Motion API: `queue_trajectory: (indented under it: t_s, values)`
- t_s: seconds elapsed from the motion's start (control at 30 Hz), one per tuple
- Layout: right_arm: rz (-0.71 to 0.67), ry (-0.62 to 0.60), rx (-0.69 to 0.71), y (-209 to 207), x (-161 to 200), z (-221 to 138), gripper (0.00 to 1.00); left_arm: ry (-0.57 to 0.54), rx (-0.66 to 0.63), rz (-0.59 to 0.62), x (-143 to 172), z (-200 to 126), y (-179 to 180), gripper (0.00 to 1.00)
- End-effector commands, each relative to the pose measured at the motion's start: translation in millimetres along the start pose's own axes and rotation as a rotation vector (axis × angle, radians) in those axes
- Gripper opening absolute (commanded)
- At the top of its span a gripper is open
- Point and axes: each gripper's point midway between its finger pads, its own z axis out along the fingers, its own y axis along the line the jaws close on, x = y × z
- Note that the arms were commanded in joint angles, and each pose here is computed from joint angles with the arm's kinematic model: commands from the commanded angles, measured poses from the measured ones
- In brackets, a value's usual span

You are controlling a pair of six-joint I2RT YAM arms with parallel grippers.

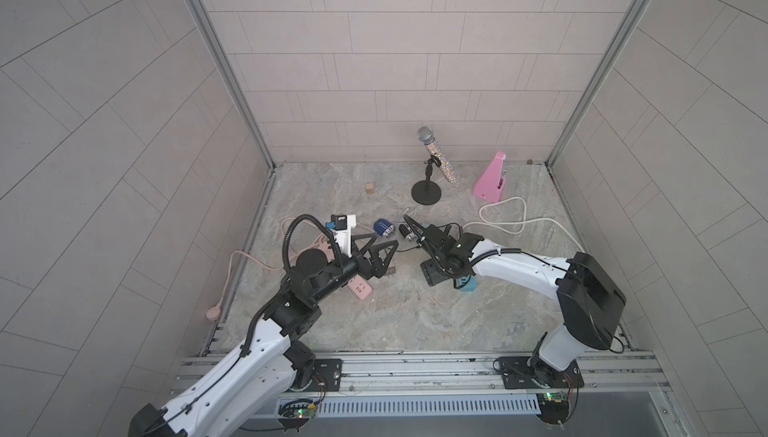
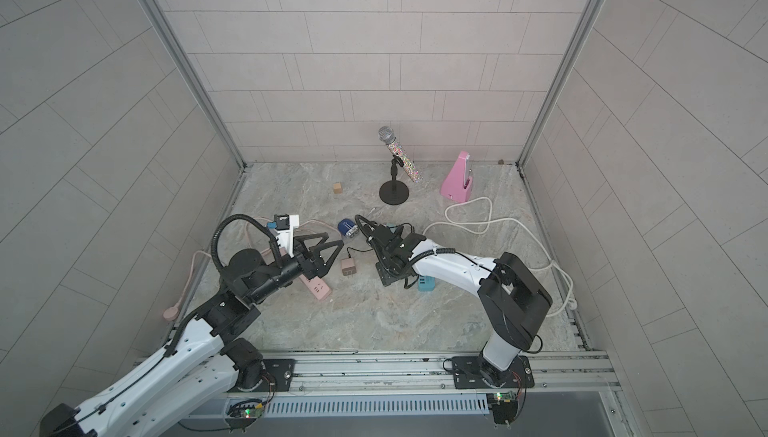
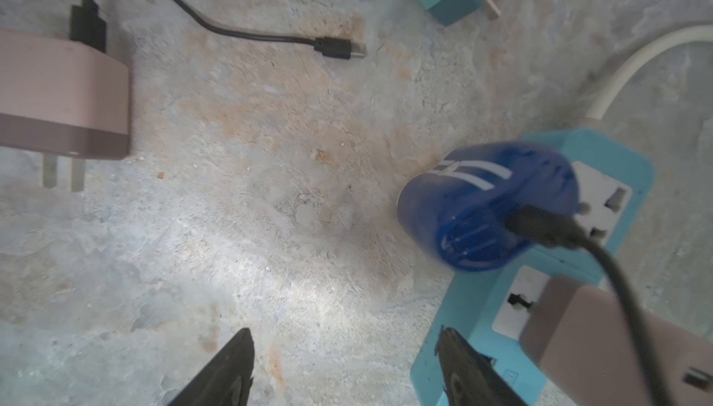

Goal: Unplug the electric shaver
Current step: Adjust the electric shaver at the center of the board.

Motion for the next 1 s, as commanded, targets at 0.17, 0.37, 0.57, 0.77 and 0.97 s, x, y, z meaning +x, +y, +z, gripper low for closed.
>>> queue_trajectory:
  t_s: [0.17,0.37,0.57,0.77,0.97]
  values:
    - [0.041,-0.057,0.126,-16.6,-23.4,7.0,0.77,0.023,-0.053,0.048,10.1,-1.2,13.3,1.0]
    - [0.049,-0.105,0.222,-37.3,-33.8,8.5,0.77,0.026,-0.074,0.057,10.6,1.1,18.7,1.0]
    - [0.041,-0.096,0.268,-47.6,-33.5,14.4,0.77,0.027,-0.064,0.059,7.2,4.0,15.9,1.0]
    - [0.041,-0.114,0.232,-42.2,-39.4,18.5,0.77,0.024,-0.06,0.046,6.3,3.8,14.8,1.0]
    - [0.031,-0.119,0.191,-33.7,-43.1,25.0,0.77,0.018,-0.067,0.037,7.7,3.1,17.3,1.0]
